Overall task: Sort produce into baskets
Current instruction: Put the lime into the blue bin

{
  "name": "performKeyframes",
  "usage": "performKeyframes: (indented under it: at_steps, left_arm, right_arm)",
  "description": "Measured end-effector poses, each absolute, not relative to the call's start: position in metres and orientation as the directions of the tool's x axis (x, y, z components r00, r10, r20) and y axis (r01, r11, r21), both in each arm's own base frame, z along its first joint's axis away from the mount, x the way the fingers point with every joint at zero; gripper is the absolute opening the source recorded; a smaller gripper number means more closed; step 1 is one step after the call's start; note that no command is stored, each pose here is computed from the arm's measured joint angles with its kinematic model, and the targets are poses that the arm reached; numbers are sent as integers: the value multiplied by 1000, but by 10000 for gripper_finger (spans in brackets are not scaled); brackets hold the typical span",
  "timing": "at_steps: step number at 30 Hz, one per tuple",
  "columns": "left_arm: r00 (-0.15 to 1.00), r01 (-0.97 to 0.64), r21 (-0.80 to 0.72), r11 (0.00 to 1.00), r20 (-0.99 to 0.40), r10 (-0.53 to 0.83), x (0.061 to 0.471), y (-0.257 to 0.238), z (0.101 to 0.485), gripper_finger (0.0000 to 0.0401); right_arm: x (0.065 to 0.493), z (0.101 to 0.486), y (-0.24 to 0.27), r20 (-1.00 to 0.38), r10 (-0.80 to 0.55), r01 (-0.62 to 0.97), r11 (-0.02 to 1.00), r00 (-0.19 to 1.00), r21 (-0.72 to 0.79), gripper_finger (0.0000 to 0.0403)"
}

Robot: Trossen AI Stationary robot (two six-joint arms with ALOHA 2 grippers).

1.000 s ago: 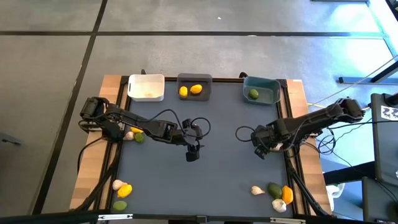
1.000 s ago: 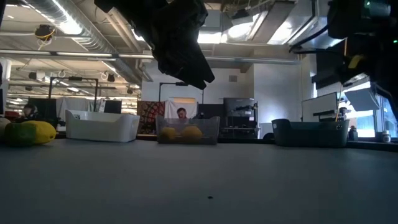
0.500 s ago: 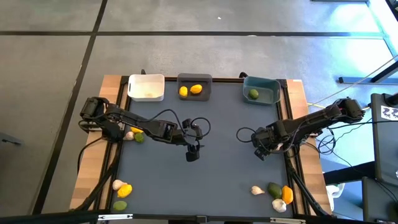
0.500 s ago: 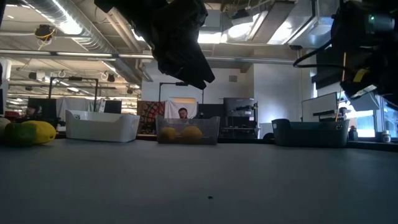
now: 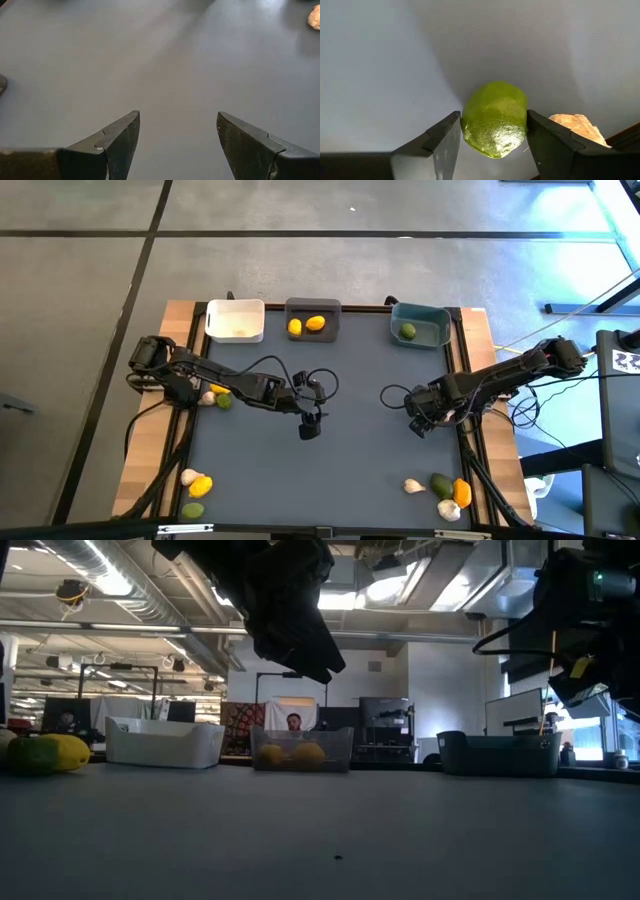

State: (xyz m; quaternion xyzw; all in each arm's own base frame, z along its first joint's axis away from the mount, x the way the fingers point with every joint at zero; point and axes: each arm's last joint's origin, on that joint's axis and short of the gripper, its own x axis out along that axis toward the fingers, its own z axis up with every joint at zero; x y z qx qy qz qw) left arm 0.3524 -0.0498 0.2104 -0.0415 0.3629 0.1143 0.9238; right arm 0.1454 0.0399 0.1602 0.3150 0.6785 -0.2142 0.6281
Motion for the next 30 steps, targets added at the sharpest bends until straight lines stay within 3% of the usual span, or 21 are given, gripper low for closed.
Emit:
performKeyframes:
  at_steps: [8, 20, 30]
  left_arm:
    - [710, -241, 6, 970, -680, 181, 352, -50, 210, 260]
    - [711, -241, 6, 970, -680, 181, 352, -50, 210, 260]
    - [711, -241, 7, 970, -680, 181, 352, -50, 210, 260]
  right_arm:
    - [146, 160, 40, -989, 148, 676, 730, -7, 105, 144]
    - [157, 176, 40, -994, 86, 614, 783, 61, 105, 144]
    - [167, 222, 34, -990, -93, 576, 817, 103, -17, 144]
